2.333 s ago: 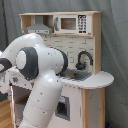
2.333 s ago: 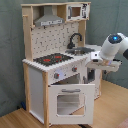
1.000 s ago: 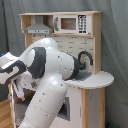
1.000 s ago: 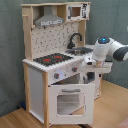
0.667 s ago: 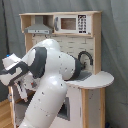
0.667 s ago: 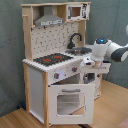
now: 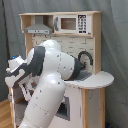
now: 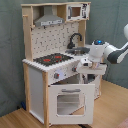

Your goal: Play with the kitchen

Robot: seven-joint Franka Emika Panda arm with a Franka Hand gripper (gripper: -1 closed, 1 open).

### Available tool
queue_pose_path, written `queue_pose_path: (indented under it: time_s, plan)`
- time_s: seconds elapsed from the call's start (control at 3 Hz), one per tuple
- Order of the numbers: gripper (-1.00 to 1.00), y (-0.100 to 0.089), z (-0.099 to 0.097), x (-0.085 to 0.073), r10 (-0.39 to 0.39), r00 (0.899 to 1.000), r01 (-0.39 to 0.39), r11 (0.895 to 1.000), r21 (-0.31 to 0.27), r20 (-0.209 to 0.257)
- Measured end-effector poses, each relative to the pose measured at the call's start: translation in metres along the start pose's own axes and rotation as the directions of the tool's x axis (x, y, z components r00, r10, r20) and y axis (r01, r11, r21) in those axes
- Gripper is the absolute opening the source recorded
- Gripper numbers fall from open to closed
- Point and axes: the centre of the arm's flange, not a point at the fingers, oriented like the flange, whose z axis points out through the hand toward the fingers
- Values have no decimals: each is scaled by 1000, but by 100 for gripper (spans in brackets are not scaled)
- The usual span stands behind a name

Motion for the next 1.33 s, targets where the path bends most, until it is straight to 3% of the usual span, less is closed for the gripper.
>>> queue_pose_path:
  time_s: [0.33,1.33]
  plan:
    - [-100,1,2,0,-3,1000,3,1000,-1,-6]
    - [-100,1,31,20,-36,995,34,999,-21,-92]
